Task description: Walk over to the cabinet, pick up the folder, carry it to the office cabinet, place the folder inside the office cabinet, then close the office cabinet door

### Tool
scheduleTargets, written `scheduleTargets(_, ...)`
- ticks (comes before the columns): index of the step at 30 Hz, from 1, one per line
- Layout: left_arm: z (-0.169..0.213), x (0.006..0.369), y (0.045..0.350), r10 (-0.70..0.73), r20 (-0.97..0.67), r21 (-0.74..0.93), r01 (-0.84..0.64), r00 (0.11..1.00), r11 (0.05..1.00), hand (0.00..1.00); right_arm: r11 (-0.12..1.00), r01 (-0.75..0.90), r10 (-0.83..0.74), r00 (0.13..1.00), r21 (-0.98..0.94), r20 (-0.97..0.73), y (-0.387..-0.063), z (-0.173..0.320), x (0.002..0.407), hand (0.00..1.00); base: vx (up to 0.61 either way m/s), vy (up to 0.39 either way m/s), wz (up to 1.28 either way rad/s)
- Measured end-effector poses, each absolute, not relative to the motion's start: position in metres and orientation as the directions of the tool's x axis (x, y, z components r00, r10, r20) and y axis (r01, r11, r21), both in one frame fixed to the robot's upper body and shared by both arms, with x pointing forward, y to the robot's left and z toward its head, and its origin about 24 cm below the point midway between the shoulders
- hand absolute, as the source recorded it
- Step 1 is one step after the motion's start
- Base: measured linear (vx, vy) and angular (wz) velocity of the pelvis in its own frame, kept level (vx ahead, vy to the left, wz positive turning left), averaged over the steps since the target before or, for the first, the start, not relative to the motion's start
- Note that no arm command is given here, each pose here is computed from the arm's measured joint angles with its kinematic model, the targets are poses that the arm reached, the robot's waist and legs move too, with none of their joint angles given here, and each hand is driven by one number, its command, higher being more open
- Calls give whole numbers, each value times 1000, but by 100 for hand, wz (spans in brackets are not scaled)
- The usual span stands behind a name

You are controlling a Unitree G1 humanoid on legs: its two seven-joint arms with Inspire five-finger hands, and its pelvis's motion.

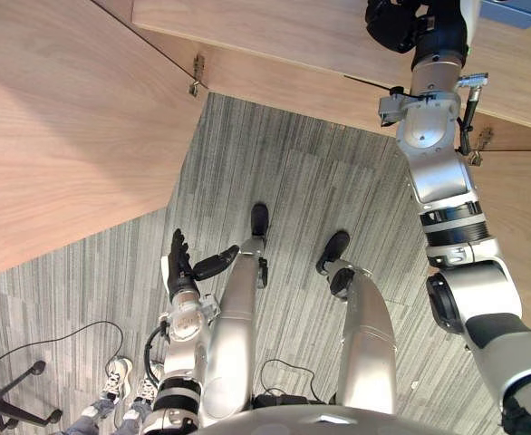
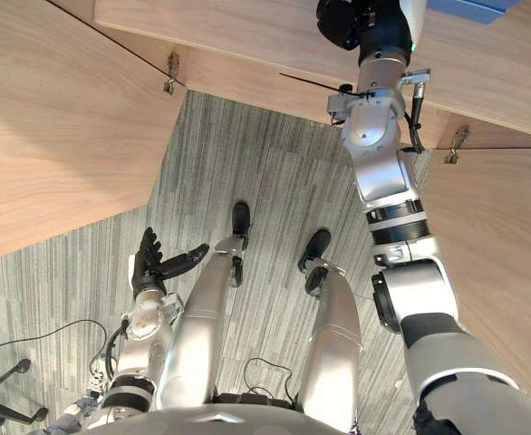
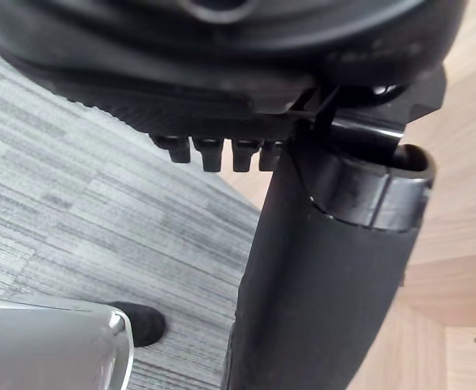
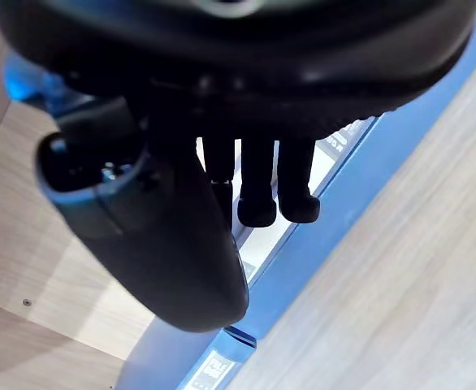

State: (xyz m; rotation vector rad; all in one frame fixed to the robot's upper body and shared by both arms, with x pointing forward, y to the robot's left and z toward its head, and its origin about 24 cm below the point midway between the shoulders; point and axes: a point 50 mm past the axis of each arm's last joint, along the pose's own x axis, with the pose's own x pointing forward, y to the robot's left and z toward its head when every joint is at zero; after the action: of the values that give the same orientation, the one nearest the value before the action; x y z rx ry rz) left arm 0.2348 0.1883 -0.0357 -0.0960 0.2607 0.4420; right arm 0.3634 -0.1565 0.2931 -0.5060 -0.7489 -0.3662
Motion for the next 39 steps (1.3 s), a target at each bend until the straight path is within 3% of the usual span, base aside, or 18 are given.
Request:
scheduleTargets(16, -44, 231, 188, 412, -305, -25, -440, 858, 898, 100, 794, 494, -177, 744, -353, 644, -170, 288, 383, 0, -1, -9, 3)
scheduleTargets(28, -44, 231, 188, 417, -307, -33, -447, 856, 894, 100, 858, 441, -231, 788, -262, 571, -170, 294, 393, 0, -5, -4, 1)
scheduleTargets(35, -45, 231, 186, 399, -328, -28, -431, 856, 902, 100, 900, 389, -155, 705, -194, 692, -157, 280, 350, 0, -42, -2, -11)
scheduleTargets(39, -49, 230, 185, 377, -353, -16, -409, 856, 913, 100, 939, 302, -131, 760, -166, 637, -149, 222, 323, 0, -66, -26, -12)
